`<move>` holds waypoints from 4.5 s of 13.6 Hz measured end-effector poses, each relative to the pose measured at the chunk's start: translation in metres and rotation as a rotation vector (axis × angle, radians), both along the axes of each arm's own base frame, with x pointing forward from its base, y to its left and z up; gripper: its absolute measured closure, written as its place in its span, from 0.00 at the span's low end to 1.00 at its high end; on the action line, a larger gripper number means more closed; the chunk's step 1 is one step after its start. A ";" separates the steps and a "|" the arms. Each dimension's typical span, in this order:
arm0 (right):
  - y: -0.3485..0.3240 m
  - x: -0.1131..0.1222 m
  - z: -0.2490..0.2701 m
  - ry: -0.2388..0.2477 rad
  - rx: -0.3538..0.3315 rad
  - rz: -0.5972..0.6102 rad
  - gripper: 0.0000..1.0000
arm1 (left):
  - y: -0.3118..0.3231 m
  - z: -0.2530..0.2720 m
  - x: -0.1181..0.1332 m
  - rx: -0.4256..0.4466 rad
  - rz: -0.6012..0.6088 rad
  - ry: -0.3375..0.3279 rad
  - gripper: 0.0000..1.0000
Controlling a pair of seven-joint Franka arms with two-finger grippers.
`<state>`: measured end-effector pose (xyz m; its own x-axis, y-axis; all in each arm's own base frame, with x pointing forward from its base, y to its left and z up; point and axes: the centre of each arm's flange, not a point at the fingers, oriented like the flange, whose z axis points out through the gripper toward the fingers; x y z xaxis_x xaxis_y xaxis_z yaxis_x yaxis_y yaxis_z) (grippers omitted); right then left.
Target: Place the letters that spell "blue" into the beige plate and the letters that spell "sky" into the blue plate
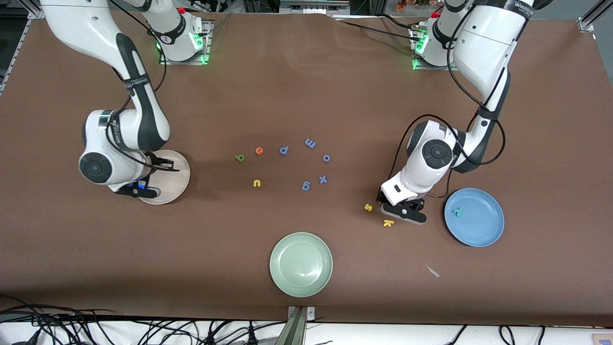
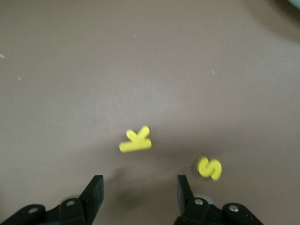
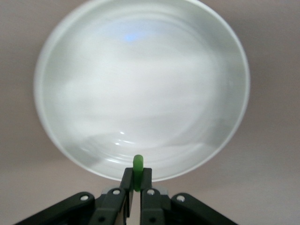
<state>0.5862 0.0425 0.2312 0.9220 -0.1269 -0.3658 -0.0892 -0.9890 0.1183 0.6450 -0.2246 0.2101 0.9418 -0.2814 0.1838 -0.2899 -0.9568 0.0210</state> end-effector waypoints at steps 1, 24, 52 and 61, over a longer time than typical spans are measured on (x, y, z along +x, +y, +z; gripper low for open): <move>-0.005 -0.003 -0.003 0.009 0.000 0.001 0.86 | -0.001 0.001 0.007 -0.004 0.003 -0.012 0.28; 0.263 0.003 -0.011 -0.325 0.110 0.012 0.00 | 0.004 -0.038 0.030 -0.018 0.020 -0.065 0.82; 0.310 0.007 -0.049 -0.322 0.127 0.062 0.74 | -0.012 -0.014 -0.068 -0.163 0.532 0.221 0.39; 0.212 0.031 0.011 -0.101 0.086 0.282 0.74 | -0.024 -0.018 -0.076 -0.019 0.546 0.193 0.43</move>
